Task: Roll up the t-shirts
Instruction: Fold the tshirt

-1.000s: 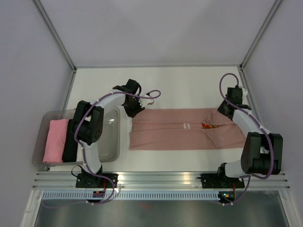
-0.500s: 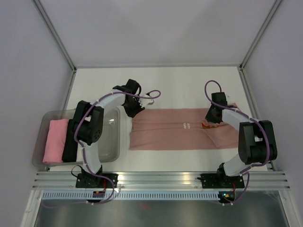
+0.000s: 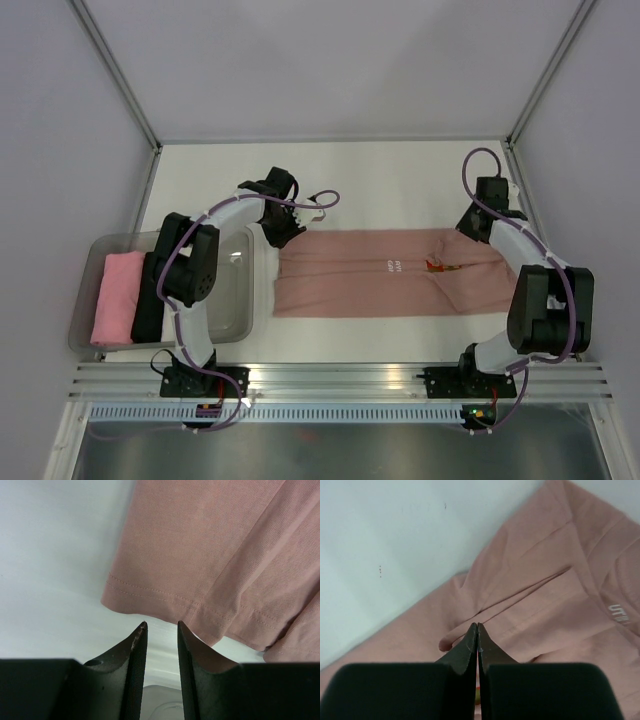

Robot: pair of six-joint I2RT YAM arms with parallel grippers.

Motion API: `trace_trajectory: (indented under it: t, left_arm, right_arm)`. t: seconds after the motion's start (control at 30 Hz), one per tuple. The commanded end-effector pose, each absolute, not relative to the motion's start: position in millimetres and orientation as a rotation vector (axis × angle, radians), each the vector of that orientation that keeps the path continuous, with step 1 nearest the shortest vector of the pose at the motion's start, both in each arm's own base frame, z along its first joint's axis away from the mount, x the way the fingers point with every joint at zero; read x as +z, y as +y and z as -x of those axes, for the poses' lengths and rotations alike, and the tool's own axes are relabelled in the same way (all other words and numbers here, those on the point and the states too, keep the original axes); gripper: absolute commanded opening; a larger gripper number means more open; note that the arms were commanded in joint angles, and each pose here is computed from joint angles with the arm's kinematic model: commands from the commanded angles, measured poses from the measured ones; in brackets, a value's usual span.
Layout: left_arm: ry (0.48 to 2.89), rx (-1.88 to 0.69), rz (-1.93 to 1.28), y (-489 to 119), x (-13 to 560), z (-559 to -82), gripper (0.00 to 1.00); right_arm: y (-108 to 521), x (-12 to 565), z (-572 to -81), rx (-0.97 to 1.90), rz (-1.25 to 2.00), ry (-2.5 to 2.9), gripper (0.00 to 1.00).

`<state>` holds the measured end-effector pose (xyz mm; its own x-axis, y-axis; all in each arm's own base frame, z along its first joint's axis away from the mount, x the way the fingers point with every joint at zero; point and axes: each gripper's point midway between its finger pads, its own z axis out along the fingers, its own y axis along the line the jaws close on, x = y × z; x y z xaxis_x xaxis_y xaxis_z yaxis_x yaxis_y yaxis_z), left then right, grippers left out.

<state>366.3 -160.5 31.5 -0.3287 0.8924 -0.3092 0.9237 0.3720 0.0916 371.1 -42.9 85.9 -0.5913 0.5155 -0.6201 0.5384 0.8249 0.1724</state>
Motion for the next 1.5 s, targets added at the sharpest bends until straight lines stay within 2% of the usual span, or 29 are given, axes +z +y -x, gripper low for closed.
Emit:
trace_trajectory:
  t: [0.0,0.2,0.6,0.73,0.87,1.0,1.17,1.47]
  left_arm:
    - [2.314,-0.125,-1.556,-164.0,43.7,-377.6,0.36]
    - [2.316,-0.123,-1.557,-163.7,43.1,-377.6,0.36]
    - [2.323,-0.112,-1.552,-160.8,42.6,-377.3,0.36]
    - [2.324,-0.110,-1.552,-160.5,42.6,-377.4,0.36]
    - [2.318,-0.112,-1.549,-162.0,44.5,-378.4,0.36]
    - [2.316,-0.120,-1.542,-163.5,45.6,-378.7,0.36]
    - [2.324,-0.128,-1.533,-162.2,45.3,-376.4,0.36]
    - [2.311,-0.122,-1.519,-163.2,50.8,-378.9,0.36]
  right_arm:
    - [-12.2,65.9,-366.5,0.093,-0.761,2.365,0.00]
    - [14.5,48.4,-371.8,0.127,-0.713,2.396,0.00]
    - [18.1,3.3,-366.9,0.063,-0.702,2.515,0.00]
    - [9.4,22.3,-367.7,0.002,-0.670,2.499,0.00]
    - [-1.8,81.3,-385.9,-0.023,-0.655,2.371,0.00]
    - [-42.9,110.7,-382.0,-0.053,-0.805,2.241,0.00]
    - [-84.6,73.6,-355.4,-0.090,-0.981,2.271,0.00]
    - [-93.3,2.1,-335.8,-0.132,-1.084,2.391,0.00]
